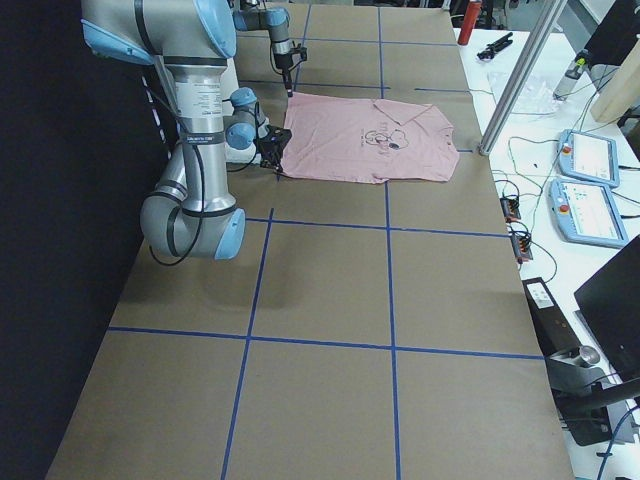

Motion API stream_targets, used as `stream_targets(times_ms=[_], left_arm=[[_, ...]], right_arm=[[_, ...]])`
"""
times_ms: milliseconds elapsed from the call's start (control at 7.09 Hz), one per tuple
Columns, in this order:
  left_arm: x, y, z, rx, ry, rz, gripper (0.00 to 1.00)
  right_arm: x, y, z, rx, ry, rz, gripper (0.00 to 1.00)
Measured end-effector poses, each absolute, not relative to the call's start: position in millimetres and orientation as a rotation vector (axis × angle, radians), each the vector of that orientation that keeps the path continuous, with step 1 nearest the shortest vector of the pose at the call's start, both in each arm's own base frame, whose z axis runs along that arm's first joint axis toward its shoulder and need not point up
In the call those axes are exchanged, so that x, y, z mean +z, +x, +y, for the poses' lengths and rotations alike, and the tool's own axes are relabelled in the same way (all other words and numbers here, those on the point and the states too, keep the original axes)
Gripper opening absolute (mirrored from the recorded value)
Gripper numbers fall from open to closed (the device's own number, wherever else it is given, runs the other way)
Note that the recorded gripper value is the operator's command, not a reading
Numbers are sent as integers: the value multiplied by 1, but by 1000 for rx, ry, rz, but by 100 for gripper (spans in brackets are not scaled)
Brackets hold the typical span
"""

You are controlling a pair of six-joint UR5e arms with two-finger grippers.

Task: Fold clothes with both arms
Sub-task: 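Lift the hem with both grippers and fold it toward the collar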

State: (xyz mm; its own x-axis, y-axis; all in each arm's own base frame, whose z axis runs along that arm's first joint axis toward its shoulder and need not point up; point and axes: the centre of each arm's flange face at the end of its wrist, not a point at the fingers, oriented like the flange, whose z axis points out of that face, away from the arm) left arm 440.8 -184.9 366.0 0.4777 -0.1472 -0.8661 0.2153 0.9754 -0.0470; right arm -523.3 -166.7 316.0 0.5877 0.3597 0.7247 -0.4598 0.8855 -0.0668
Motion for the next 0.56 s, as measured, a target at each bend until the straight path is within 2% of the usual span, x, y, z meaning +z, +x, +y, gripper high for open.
stream_targets(times_ms=[282, 564], left_arm=[[311, 407, -179, -184, 23, 1072, 0], [224, 338, -171, -136, -42, 1089, 0]], right_arm=[[277, -483, -170, 452, 136, -817, 0], [213, -403, -172, 418, 96, -820, 0]])
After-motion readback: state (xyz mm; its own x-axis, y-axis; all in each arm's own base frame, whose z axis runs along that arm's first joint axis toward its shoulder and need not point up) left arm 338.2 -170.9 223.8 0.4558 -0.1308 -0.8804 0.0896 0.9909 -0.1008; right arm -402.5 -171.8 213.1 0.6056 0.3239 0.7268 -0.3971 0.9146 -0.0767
